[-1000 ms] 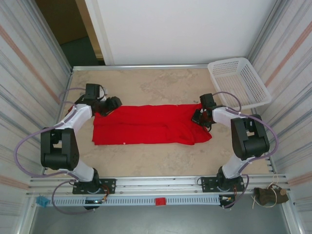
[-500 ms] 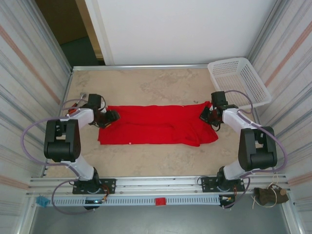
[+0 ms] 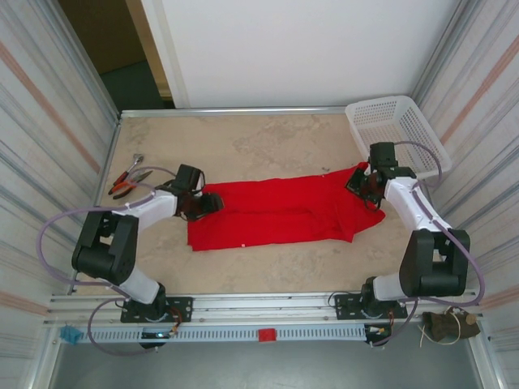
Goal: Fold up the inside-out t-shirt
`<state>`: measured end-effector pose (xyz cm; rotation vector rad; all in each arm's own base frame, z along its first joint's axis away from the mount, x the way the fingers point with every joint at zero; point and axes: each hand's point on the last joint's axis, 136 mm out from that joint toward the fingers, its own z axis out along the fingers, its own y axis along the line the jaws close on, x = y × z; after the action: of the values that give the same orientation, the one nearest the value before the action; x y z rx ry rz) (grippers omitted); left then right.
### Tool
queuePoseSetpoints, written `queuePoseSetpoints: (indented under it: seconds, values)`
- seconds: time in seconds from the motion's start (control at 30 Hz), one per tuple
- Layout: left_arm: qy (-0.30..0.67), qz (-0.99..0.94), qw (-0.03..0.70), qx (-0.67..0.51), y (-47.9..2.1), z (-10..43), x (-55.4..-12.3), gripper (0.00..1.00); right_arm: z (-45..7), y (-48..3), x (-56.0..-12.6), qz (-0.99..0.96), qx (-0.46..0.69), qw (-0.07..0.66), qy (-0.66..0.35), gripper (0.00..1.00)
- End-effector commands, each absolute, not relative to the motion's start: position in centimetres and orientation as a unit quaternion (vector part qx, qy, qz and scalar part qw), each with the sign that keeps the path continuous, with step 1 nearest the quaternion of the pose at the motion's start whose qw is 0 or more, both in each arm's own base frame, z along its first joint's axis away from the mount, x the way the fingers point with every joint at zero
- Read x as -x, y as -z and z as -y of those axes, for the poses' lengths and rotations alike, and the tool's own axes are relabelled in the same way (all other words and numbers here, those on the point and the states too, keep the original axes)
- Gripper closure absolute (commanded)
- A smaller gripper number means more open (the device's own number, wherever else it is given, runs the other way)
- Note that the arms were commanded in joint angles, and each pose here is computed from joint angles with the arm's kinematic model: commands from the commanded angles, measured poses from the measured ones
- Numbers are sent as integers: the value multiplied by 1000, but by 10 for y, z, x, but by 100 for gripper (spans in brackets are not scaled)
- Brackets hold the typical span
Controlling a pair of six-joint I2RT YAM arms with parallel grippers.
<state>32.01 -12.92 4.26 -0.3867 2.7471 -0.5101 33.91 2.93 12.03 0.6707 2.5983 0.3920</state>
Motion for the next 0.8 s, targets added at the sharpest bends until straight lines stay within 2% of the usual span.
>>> queuePoseSetpoints:
  seconds: [0.0, 0.3, 0.77]
  values:
    - [115, -957, 210, 164, -83, 85, -338, 38, -37, -149, -335, -938, -219, 224, -150, 100]
    - [132, -946, 239, 177, -107, 58, -358, 38, -107, -181, -327, -949, -153, 239, -134, 100]
    - [192, -930, 247, 191, -127, 27, -394, 37, -282, -219, -315, -948, -54, 275, -152, 100]
